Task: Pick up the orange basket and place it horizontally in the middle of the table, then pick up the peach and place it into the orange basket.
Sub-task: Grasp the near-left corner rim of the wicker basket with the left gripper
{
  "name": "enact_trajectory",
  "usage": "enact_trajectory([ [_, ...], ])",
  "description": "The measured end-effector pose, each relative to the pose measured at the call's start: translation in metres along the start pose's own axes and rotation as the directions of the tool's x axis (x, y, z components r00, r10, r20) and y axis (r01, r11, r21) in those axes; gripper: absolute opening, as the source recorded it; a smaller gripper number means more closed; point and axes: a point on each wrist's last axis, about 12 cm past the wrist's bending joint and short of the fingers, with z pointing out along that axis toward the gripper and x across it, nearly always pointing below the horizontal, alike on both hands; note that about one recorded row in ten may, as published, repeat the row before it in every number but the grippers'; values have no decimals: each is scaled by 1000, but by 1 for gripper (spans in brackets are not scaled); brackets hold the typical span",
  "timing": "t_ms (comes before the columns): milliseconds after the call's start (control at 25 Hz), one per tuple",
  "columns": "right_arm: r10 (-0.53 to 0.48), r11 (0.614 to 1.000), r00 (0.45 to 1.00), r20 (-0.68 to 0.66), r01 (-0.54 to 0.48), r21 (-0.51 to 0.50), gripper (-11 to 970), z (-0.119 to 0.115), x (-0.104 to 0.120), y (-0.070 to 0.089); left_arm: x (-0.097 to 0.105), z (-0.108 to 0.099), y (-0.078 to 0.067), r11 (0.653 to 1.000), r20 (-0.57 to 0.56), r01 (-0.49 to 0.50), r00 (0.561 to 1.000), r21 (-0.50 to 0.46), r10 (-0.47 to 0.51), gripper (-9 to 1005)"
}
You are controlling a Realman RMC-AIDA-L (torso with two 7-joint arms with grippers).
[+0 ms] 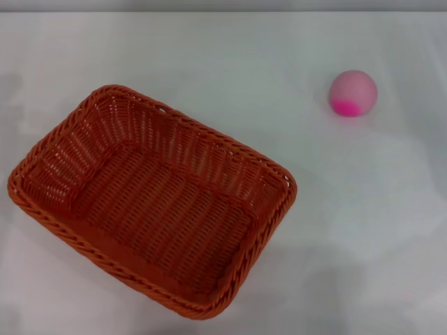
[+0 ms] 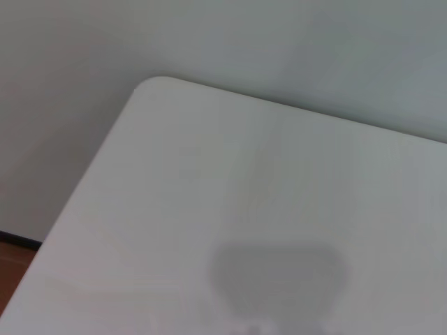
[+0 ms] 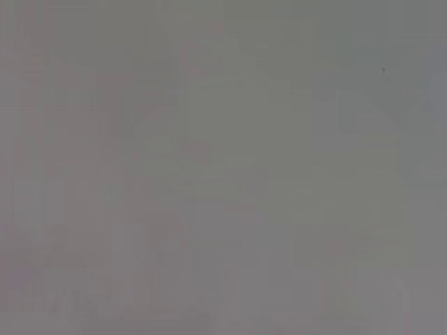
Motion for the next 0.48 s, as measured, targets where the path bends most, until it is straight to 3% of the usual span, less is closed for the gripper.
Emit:
enact_trajectory([
  [480,4,1000,1000,-21,-4,-23,404,6,0,7,-21,-13,-26,995,-130,-99,987,-21,96,510],
])
